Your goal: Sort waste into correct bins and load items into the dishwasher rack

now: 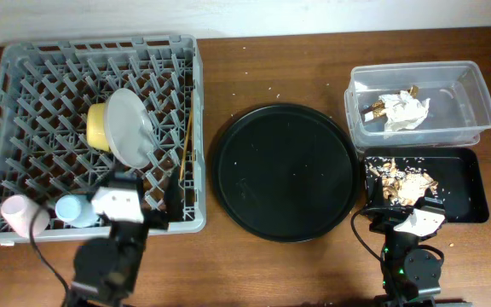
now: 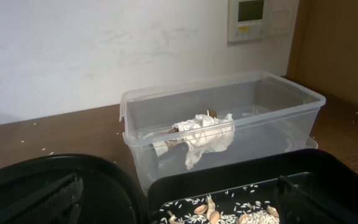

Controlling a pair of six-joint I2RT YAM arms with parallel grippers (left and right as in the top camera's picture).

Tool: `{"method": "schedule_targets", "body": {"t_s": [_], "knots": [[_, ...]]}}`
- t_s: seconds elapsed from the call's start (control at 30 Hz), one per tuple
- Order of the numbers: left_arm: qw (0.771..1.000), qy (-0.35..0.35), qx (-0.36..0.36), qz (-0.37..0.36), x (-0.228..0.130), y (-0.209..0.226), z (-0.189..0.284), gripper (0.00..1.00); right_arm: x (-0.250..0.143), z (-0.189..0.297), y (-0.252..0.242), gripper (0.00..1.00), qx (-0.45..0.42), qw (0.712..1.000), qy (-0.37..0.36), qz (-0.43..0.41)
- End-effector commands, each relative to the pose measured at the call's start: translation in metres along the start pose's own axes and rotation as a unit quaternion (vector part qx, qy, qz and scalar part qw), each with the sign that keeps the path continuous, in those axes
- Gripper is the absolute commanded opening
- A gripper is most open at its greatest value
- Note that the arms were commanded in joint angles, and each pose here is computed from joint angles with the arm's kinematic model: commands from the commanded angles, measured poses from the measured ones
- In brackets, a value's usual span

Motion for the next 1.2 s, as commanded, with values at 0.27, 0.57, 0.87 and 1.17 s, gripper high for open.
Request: {"method": "schedule_targets", "body": {"t_s": [0.27, 0.57, 0.87, 1.17], "knots": [[0.999, -0.042, 0.025, -0.002, -0.092, 0.020, 0.003, 0.99, -0.003, 0.000, -0.001, 0.98, -0.002, 1.000, 0.002, -0.001], [0.998, -0.026, 0.051, -0.003, -0.108, 0.027, 0.007, 0.99, -0.003, 0.000, -0.001, 0.98, -0.002, 1.000, 0.002, -0.001], [0.998, -0.027, 0.051, -0.003, -0.108, 0.027, 0.007, 0.99, -0.003, 0.000, -0.001, 0.99, -0.002, 1.000, 0.002, -0.001], [0.998, -0.027, 0.051, -0.003, -0.108, 0.027, 0.007, 0.99, -0.003, 0.000, -0.001, 0.98, -0.002, 1.000, 0.002, -0.001]]}}
Point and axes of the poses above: each gripper's point midway between its finger pads, its own z axis back along the fingers, its own y axis along the line the jaws close on, x = y × z, the point moved 6 cm from there along z, back along the fingers, and after that the axes turned 1 degree about z, right-handed, at the moved point
